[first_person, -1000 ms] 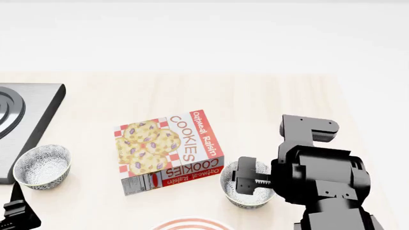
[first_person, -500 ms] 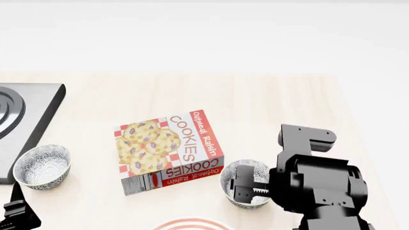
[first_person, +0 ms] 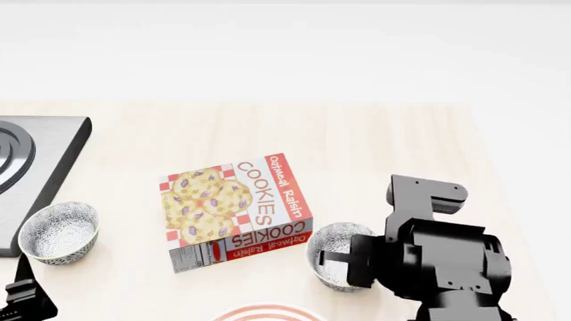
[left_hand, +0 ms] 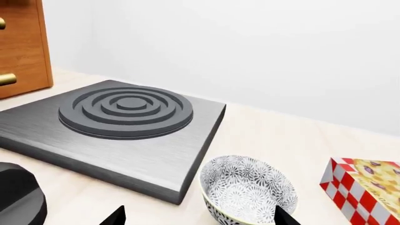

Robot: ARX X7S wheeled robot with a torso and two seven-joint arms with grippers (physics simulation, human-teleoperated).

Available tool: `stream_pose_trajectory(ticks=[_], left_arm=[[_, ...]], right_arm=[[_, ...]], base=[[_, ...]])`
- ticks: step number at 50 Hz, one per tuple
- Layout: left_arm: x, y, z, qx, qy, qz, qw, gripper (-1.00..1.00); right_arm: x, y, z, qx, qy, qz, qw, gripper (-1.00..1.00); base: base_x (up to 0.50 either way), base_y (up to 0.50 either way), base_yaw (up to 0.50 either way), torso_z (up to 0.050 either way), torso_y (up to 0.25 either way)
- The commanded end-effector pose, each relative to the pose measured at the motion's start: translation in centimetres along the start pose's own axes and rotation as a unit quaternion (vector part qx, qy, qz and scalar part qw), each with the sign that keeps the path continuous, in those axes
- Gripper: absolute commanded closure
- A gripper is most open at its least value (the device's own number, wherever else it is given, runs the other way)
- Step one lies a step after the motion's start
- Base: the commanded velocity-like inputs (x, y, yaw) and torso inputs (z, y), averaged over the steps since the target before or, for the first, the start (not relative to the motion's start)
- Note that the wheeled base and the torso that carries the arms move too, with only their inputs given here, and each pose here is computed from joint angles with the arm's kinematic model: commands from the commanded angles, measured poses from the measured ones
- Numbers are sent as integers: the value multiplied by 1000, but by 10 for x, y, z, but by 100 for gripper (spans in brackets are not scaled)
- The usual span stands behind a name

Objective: Pick the akita bowl next to the plate and place it on the plate.

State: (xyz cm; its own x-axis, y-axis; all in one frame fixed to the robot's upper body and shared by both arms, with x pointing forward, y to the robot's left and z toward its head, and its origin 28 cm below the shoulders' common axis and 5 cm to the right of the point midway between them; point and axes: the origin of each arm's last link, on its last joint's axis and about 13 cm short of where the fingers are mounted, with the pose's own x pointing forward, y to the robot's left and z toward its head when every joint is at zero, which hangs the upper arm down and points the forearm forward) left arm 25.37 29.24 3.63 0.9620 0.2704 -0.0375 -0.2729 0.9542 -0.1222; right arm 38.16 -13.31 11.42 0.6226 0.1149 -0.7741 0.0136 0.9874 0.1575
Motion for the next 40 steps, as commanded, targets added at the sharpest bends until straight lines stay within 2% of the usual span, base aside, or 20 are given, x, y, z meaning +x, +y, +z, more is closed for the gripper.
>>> stream_pose_trajectory(ticks=[1,11,20,24,40], left_arm=[[0,0,-1,3,-1,0,1000,-100],[0,0,0,2,-1,0,1000,-100],[0,0,0,2,-1,0,1000,-100],[-1,0,1,2,0,0,1000,-100],[0,0,0,3,-1,0,1000,-100]], right_arm=[[-1,1,3,0,-23,-15,1000,100],[-10,-1,4,-12,-71,-41,997,100],[-39,5,8,-38,-126,-32,991,100],[-51,8,11,-33,-151,-39,987,100],[-90,20,16,-40,-182,-24,982,100]], base=[[0,0,0,0,0],[0,0,0,0,0],[0,0,0,0,0],[0,0,0,0,0],[0,0,0,0,1]])
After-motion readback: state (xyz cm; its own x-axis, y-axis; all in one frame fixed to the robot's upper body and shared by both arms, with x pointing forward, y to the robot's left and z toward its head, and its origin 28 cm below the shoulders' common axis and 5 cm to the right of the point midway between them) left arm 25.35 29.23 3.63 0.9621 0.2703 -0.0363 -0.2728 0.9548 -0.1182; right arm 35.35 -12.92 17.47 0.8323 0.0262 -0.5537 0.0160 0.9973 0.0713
